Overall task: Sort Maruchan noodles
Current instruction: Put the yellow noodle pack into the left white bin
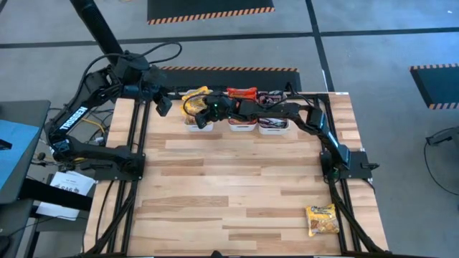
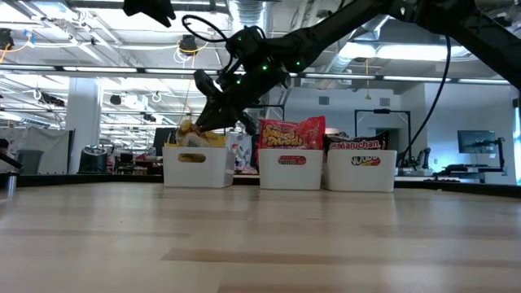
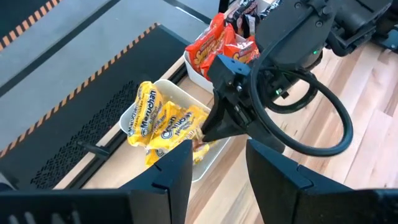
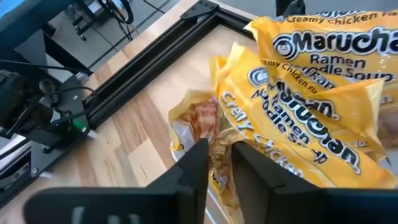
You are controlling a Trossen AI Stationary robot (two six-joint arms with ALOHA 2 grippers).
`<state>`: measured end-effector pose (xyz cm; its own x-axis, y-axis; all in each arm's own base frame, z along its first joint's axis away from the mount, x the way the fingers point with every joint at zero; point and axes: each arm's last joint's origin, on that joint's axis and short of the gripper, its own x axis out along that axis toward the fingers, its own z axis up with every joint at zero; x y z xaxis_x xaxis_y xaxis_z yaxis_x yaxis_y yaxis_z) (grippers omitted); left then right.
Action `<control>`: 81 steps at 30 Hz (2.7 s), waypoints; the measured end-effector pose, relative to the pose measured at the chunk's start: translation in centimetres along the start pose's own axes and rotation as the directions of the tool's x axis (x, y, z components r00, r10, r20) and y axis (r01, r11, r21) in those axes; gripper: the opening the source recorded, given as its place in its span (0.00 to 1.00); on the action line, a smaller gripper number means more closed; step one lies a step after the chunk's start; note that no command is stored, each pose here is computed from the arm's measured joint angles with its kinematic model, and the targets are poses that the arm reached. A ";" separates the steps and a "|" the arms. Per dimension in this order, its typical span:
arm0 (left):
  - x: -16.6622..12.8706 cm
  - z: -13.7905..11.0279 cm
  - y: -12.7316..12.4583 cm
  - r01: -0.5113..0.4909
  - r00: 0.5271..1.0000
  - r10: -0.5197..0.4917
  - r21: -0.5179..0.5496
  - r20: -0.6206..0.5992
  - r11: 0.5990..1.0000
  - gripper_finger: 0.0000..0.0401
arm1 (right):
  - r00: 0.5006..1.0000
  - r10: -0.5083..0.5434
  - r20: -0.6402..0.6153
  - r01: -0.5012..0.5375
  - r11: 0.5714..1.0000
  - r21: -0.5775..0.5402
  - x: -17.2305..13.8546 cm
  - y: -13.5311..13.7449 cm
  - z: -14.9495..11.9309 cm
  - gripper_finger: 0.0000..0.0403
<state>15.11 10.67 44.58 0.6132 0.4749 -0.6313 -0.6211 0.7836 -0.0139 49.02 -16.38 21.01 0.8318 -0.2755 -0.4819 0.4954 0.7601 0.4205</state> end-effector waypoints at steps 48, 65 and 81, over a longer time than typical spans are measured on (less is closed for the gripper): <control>3.7 -2.9 1.1 -0.075 0.979 0.071 -0.016 -0.191 0.997 0.34 | 0.964 -0.096 -0.248 0.012 0.948 -0.318 -12.0 3.3 9.5 0.29; 12.4 -6.0 0.9 0.182 0.982 -0.187 -0.217 0.001 0.959 0.34 | 0.978 -0.189 -0.090 0.143 0.915 -0.378 -22.7 4.6 13.0 0.29; 22.3 -8.7 1.6 0.214 0.922 -0.300 -0.324 -0.245 0.921 0.34 | 0.965 -0.219 -0.148 0.148 0.912 -0.383 -22.8 4.3 12.4 0.29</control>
<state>23.53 19.06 23.76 0.6322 0.1045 -0.7678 -0.5995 0.6937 -0.3992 35.28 -14.17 43.33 0.6569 -0.3447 -0.6706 0.4789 0.8777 0.0180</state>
